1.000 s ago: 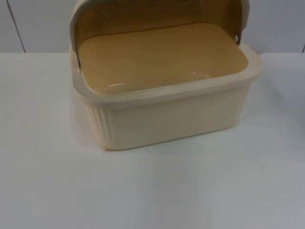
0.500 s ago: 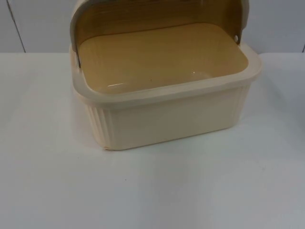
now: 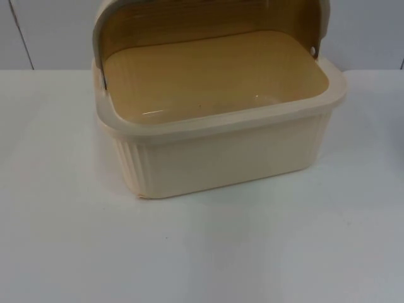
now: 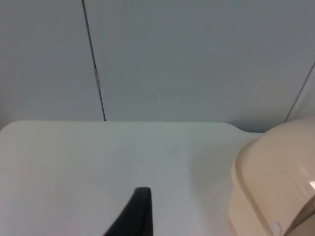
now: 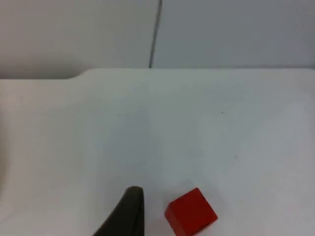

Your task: Open the box lid with the left hand, place the block into the box with the right hand, then close the box lid with the left hand.

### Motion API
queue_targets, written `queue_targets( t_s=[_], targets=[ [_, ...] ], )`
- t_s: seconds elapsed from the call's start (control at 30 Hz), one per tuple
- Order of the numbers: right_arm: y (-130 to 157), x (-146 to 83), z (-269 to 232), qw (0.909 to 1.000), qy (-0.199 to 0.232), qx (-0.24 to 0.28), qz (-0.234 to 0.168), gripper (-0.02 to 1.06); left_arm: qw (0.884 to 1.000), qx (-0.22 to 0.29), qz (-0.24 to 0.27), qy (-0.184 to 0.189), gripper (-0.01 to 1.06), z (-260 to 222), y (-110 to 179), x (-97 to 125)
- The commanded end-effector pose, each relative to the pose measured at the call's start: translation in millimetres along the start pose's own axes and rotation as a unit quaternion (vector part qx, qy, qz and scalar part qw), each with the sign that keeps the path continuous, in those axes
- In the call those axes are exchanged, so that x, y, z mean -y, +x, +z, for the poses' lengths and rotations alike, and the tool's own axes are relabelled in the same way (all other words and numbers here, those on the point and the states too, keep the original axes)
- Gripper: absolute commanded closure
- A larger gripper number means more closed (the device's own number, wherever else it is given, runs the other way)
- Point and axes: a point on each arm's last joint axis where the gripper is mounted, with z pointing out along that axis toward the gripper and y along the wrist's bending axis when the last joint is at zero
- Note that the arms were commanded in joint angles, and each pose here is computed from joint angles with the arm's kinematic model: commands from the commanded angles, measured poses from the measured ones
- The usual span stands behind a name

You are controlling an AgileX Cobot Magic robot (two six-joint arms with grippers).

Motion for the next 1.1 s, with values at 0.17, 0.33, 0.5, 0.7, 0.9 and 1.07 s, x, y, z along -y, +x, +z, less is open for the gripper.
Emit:
queue_targets(
  t_s=[0.17, 0.33, 0.5, 0.7, 0.9, 1.07],
  targets=[
    [6.5, 15.6, 52.8, 0.9998, -0.007, -0.018, 0.008, 0.00, 1.000, -0.003, -0.002, 0.002, 0.01, -3.6, 1.0, 0.2],
    [19.5, 31.2, 92.6, 0.9991, 0.004, -0.041, 0.011, 0.00, 1.000, -0.004, 0.005, 0.002, 0.01, -3.6, 1.2, 0.1],
    [38.0, 33.6, 129.5, 0.9965, 0.001, -0.084, -0.007, 0.00, 1.000, -0.006, 0.005, 0.002, 0.01, -3.6, 1.6, 0.1],
    [47.1, 22.5, 178.8, 0.9914, -0.053, -0.119, -0.011, 0.00, 1.000, -0.015, 0.013, -0.002, 0.01, -3.6, 3.1, -0.7],
    [41.8, 17.0, 217.0, 0.9827, -0.094, -0.156, -0.033, 0.00, 1.000, -0.022, 0.016, -0.005, 0.01, -3.7, 4.4, -1.2],
    [54.5, 7.9, 237.8, 0.9739, -0.137, -0.179, -0.031, 0.00, 1.000, -0.025, 0.016, -0.005, 0.01, -3.7, 5.0, -1.2]
  ],
)
